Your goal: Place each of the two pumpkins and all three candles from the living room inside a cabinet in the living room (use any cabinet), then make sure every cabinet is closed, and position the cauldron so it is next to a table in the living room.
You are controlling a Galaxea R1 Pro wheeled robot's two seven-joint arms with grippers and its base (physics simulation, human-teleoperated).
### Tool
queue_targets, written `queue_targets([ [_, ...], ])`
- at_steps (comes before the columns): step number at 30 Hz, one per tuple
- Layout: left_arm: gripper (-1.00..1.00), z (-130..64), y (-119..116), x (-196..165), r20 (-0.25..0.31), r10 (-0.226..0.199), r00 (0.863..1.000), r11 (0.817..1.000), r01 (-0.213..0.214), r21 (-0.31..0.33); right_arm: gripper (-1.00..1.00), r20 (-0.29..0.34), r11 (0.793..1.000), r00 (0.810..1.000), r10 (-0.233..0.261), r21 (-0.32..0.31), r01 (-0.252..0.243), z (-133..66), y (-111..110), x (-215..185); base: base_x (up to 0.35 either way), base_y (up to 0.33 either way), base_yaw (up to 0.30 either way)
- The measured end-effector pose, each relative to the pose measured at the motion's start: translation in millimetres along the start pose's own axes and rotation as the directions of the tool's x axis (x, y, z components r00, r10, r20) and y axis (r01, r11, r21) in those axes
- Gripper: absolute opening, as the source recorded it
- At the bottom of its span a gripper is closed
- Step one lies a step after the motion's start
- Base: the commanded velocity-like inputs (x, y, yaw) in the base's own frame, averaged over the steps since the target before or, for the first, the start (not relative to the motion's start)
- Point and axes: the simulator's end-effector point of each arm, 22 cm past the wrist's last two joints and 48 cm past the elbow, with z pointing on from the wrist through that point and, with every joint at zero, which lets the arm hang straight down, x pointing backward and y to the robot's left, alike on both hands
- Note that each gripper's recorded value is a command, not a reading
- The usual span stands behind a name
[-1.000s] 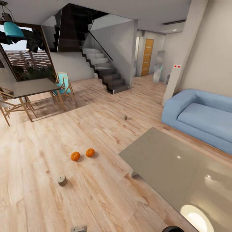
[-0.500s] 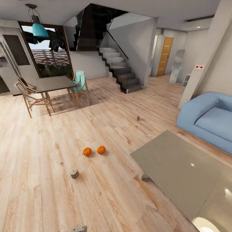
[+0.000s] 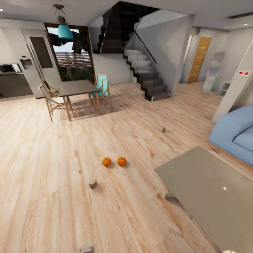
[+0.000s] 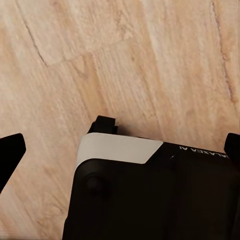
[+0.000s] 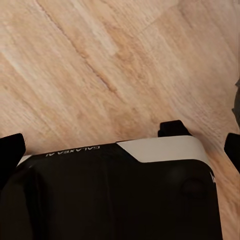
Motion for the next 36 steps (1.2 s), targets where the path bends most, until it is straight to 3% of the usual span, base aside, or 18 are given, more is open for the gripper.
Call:
queue_targets([
  [12, 1.00, 3.8, 9, 6, -0.007, 0.002, 1.000, 1.000, -0.003, -0.013, 1.00, -0.012, 1.000, 1.000, -0.001, 0.002, 0.001, 2.0, 0, 6, 0.000, 0.001, 0.210],
  [24, 1.00, 7.1, 22, 1, 0.008, 0.006, 1.000, 0.999, -0.006, -0.038, 1.00, 0.017, 1.000, 1.000, 0.002, 0.005, -0.002, 4.1, -2, 2, 0.000, 0.000, 0.202],
  [27, 1.00, 9.4, 45, -11, 0.061, -0.007, 0.998, 0.998, 0.011, -0.063, 1.00, 0.016, 1.000, 1.000, -0.001, 0.005, 0.001, 4.6, -2, 3, 0.000, 0.000, 0.192],
  [30, 1.00, 9.8, 49, -18, 0.100, -0.017, 0.995, 0.997, 0.023, -0.068, 1.00, 0.014, 1.000, 1.000, -0.001, 0.006, 0.001, 5.1, -2, 4, 0.000, 0.000, 0.192],
  [36, 1.00, 11.3, 50, -18, 0.110, -0.027, 0.994, 0.997, 0.035, -0.068, 1.00, 0.006, 1.000, 1.000, -0.002, 0.006, 0.002, 6.2, -2, 7, -0.048, 0.004, 0.191],
])
